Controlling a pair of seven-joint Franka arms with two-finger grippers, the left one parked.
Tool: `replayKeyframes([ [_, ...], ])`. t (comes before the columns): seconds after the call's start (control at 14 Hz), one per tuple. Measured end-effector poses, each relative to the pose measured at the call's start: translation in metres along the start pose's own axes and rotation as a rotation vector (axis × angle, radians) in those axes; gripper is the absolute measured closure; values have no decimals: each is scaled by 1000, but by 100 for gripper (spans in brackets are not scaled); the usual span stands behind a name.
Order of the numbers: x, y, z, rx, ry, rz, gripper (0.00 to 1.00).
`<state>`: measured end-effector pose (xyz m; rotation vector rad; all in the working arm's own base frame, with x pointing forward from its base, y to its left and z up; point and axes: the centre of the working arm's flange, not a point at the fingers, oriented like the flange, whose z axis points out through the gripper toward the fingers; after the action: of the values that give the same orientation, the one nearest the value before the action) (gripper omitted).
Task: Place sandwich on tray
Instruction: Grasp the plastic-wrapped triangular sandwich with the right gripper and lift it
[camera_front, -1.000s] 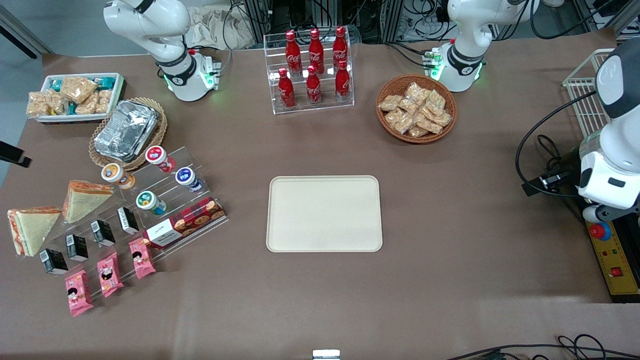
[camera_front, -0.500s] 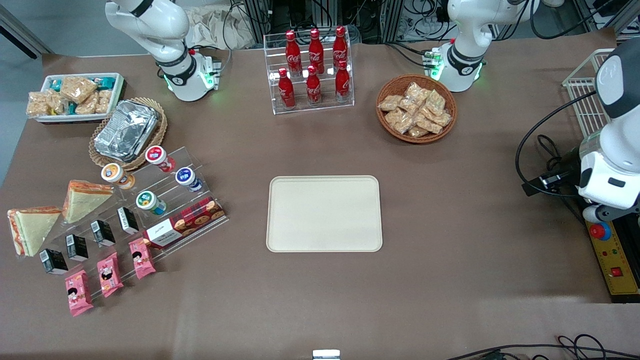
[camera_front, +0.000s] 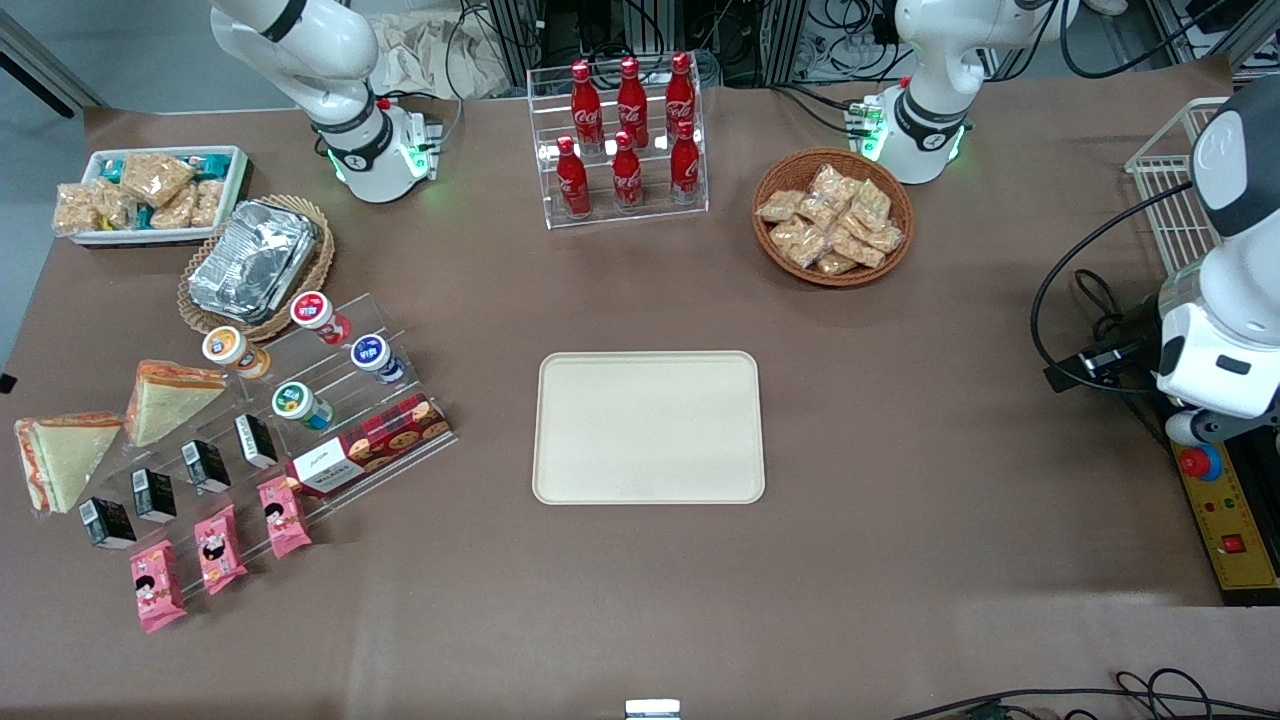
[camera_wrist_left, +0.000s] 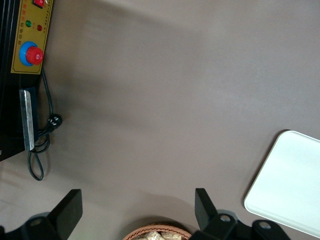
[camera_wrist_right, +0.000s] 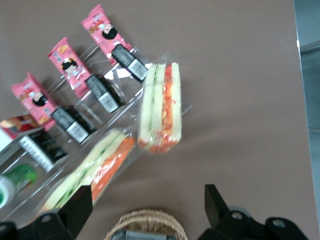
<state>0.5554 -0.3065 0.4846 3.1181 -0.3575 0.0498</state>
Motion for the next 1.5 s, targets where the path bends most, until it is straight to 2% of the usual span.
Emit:
replayKeyframes([
  [0.5,1,6,75,-11,16,17,0],
  [1.14,6,2,106,-10,22,18,3],
  [1.29,7,2,111,-11,19,18,7],
  [1.43,7,2,115,-12,17,18,19],
  [1.5,7,2,115,-12,16,18,20],
])
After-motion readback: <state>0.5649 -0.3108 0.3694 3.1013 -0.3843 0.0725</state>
